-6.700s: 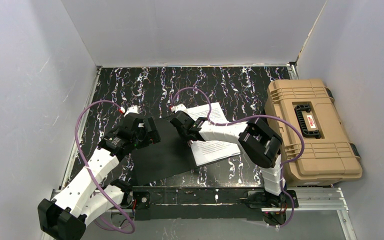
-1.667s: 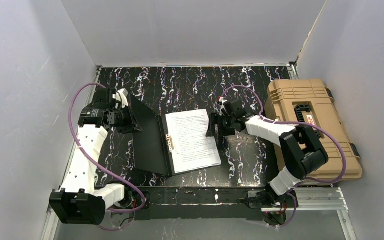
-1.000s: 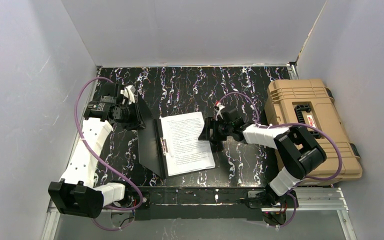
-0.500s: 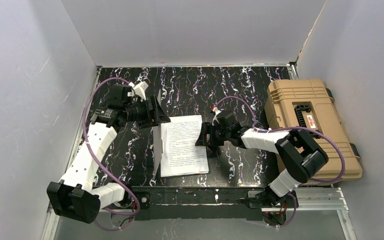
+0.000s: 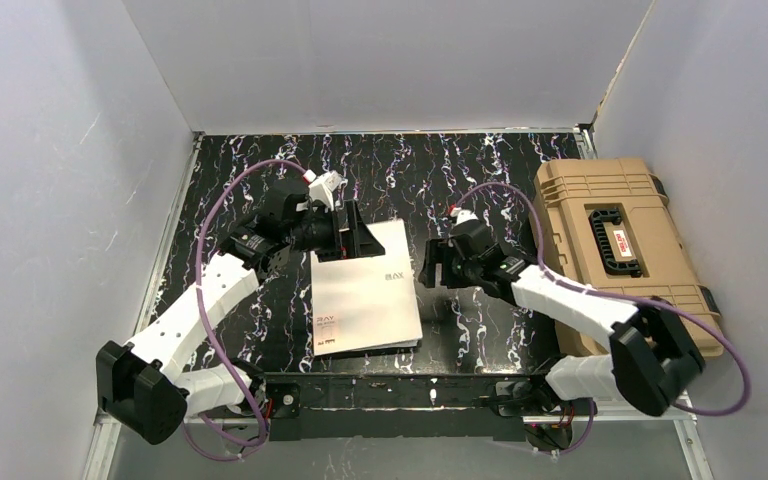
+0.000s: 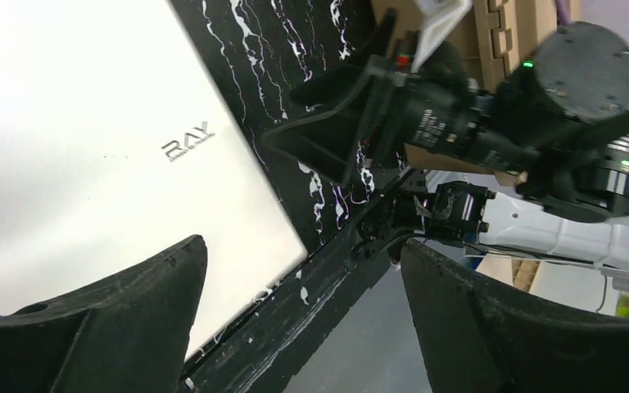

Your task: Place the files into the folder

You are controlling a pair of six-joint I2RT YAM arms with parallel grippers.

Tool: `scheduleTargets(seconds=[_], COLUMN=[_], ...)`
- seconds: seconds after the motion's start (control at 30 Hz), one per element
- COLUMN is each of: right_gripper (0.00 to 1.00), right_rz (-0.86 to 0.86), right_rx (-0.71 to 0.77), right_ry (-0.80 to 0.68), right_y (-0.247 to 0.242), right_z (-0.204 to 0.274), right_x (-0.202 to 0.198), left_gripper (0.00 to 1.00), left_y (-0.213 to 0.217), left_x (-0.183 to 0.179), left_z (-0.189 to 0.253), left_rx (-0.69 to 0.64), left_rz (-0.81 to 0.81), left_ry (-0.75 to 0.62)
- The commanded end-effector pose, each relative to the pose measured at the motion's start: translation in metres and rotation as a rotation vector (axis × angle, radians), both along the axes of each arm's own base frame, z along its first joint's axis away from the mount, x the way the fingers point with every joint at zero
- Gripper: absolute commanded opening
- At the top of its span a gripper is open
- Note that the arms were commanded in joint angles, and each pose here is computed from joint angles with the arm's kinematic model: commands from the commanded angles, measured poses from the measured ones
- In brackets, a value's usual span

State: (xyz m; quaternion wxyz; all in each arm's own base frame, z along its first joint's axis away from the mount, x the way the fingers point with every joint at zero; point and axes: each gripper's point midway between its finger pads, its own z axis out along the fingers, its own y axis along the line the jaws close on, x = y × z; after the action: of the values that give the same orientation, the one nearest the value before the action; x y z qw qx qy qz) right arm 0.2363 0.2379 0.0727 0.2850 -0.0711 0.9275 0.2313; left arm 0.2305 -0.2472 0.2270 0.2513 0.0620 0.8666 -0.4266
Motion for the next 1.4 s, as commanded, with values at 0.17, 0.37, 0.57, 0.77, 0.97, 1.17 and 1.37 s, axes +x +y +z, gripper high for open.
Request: scheduleTargets(seconds=[0.17,0.37,0.57,0.77,0.97,1.17,1.37], right_gripper=[0.84,0.84,0.85,0.85,0.85,0.85,0.84], right_rz=[-0.133,-0.099,-0.037,-0.002,0.069,0.090,0.096], right_rx=[-0.106,-0.052,-0.006,0.058,0.097,0.143,0.179], right_ry=[-0.247,-0.255,-0.217,-0.142,-0.074,-0.006,0.036], right_y=[-0.038,-0.027,-0.010,0.007,0.024,0.038,0.049], right_z=[0.067,0.075,0.069,0.052,0.033,0.014,0.003], right_x=[0.030,0.029,0.026,0.018,0.010,0.007,0.006], left_gripper=[0.89,0.91,0.92,0.98,0.98,0.98,0.98], left_y=[0.009,0.045,0.079,0.102,0.125,0.128,0.122], left_x=[0.014,0.015,0.007,0.000,-0.003,0.001,0.004], left_z=[0.007,-0.015,-0.054,-0.092,-0.125,-0.143,-0.162], left_rx=[0.086,0.273,0.444,0.504,0.443,0.398,0.374], left_rz=[0.076,0.182,0.270,0.348,0.440,0.485,0.486], left_ry=[-0.092,-0.081,-0.011,0.083,0.240,0.326,0.369])
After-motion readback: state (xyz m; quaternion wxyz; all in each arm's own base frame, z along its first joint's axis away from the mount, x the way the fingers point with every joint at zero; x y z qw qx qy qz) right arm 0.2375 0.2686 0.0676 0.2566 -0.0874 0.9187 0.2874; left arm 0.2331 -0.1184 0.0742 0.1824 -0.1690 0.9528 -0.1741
